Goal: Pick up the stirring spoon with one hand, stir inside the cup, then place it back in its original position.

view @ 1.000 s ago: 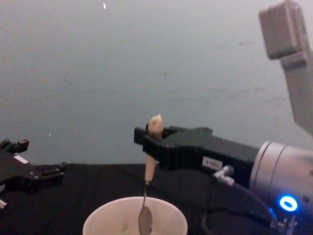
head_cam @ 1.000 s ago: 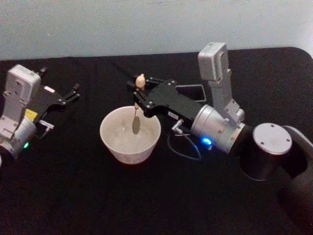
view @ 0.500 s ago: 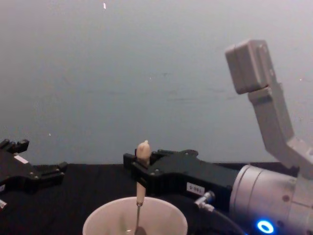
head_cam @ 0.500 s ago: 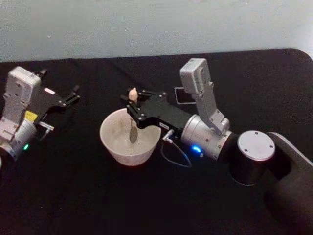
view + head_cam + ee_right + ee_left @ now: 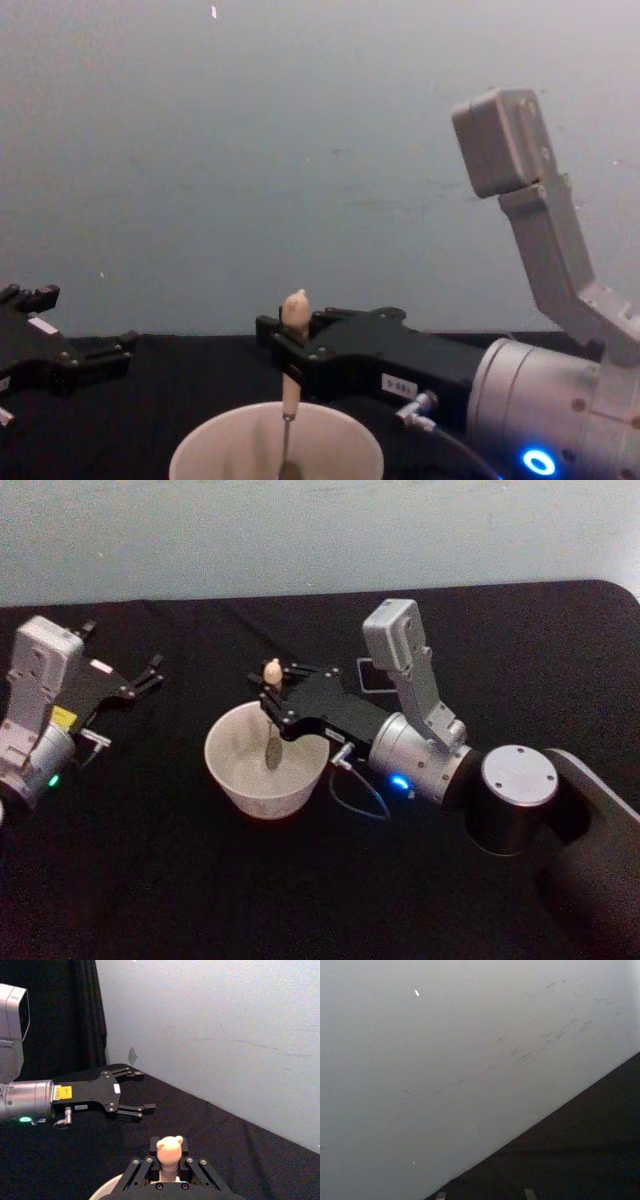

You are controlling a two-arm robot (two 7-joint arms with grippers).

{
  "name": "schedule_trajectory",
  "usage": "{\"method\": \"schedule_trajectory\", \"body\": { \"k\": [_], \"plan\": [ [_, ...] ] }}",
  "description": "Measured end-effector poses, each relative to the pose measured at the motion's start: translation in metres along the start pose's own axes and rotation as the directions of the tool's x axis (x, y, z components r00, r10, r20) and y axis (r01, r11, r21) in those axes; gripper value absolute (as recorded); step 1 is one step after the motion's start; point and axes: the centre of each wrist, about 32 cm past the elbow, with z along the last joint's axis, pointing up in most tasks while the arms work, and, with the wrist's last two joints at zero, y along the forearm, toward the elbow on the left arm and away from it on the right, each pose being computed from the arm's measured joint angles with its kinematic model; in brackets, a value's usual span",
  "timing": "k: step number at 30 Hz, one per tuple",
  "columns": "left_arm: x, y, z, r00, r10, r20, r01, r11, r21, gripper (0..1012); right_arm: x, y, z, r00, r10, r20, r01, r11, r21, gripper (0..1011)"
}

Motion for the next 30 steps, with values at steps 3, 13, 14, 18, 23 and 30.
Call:
{"method": "schedule_trajectory", "body": {
  "k": [3, 13, 14, 18, 23, 30],
  "plan": [
    [0.0000, 0.0000, 0.0000, 1.0000, 0.000, 0.000, 0.000, 1.0000, 0.000, 1001, 0.001, -0.002, 0.001, 1.000, -0.006, 0.000, 0.006, 1.000, -0.001, 188],
    [0.0000, 0.0000, 0.0000, 1.0000, 0.000, 0.000, 0.000, 1.0000, 0.000, 1001, 0.003, -0.014, 0.005, 1.000, -0.008, -0.003, 0.008, 1.000, 0.007, 188],
    [0.0000, 0.0000, 0.0000, 1.0000, 0.000, 0.000, 0.000, 1.0000, 0.000, 1001, 0.003, -0.016, 0.006, 1.000, -0.006, -0.004, 0.006, 1.000, 0.009, 188],
    [0.0000, 0.0000, 0.0000, 1.0000, 0.000, 0.000, 0.000, 1.0000, 0.000, 1001, 0.003, -0.023, 0.007, 1.000, 0.003, -0.005, -0.003, 1.000, 0.010, 188],
    [0.0000, 0.0000, 0.0000, 1.0000, 0.000, 0.000, 0.000, 1.0000, 0.000, 1001, 0.002, -0.030, 0.007, 1.000, 0.016, -0.003, -0.016, 1.000, 0.004, 188],
    [0.0000, 0.0000, 0.0000, 1.0000, 0.000, 0.000, 0.000, 1.0000, 0.000, 1002, -0.003, -0.038, 0.008, 0.999, 0.039, -0.006, -0.039, 0.999, 0.003, 188]
  ]
}}
